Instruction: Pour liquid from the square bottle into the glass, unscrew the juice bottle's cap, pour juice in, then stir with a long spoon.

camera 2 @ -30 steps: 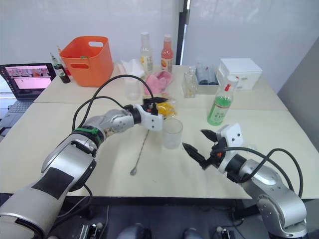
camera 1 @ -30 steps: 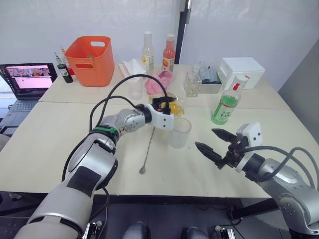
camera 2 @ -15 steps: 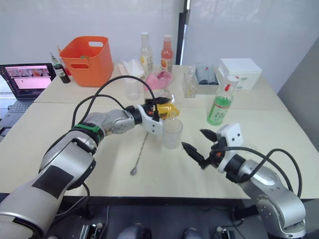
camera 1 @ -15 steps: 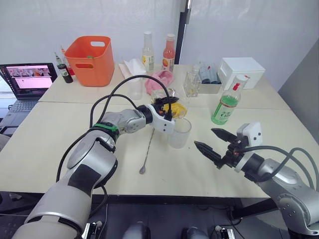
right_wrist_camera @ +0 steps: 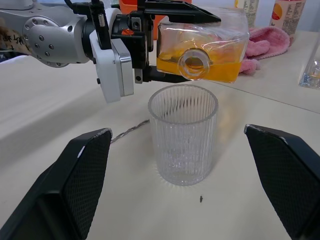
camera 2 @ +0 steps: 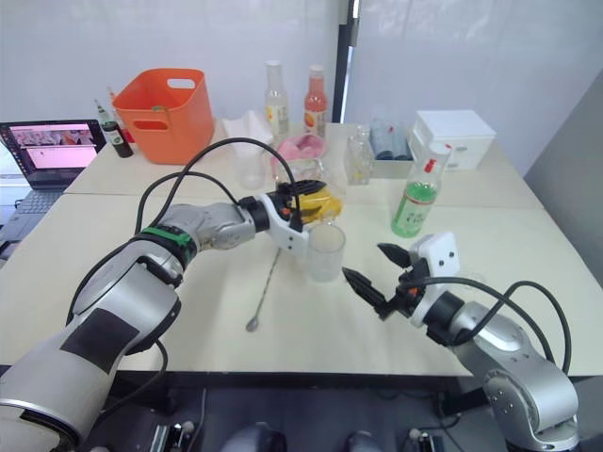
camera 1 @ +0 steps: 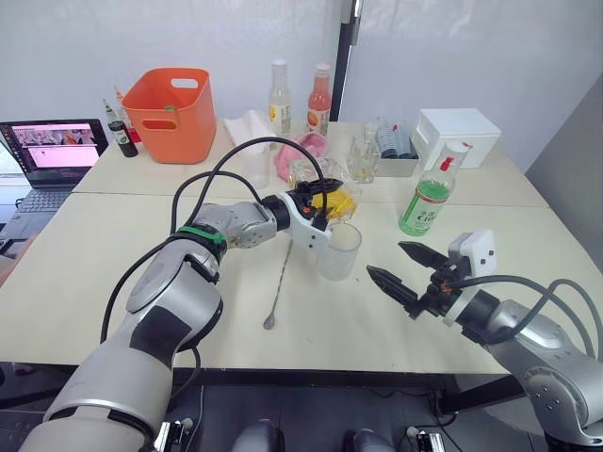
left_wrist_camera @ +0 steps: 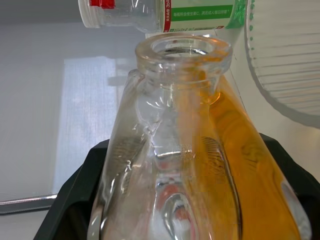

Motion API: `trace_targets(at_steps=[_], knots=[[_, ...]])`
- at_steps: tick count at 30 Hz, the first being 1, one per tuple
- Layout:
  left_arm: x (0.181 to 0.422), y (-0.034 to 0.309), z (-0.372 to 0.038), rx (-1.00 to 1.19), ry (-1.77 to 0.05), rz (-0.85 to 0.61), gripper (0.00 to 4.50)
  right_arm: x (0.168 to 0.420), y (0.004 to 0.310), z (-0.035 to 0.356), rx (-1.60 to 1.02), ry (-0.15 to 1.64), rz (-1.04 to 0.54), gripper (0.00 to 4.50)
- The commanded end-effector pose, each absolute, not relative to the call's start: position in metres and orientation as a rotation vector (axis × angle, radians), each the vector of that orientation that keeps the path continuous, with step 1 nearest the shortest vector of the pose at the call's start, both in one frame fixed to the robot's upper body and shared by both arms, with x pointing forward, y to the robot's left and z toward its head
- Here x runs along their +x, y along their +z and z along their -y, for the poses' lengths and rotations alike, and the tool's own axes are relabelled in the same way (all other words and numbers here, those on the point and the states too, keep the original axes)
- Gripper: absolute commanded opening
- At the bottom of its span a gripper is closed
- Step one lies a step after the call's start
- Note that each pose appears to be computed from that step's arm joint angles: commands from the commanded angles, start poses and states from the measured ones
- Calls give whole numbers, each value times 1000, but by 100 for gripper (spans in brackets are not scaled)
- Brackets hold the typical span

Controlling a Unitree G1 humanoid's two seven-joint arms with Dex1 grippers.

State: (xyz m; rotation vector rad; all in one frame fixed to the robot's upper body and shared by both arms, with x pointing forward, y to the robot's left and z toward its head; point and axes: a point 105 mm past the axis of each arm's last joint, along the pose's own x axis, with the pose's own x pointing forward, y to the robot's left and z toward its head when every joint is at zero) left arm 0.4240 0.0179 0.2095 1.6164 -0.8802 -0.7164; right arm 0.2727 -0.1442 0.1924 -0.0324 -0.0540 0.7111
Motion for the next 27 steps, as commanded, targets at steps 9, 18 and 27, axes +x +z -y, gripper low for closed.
trace_targets(at_steps=[9, 18, 27], knots=[[422, 250, -8, 1649, -588, 1051, 284, 268, 208, 142, -35, 723, 118, 450], [423, 250, -8, 1684, -568, 1070, 284, 267, 210, 142, -31, 722, 121, 450], [424, 250, -9, 1707, -553, 1079, 284, 267, 211, 141, -28, 721, 122, 450]])
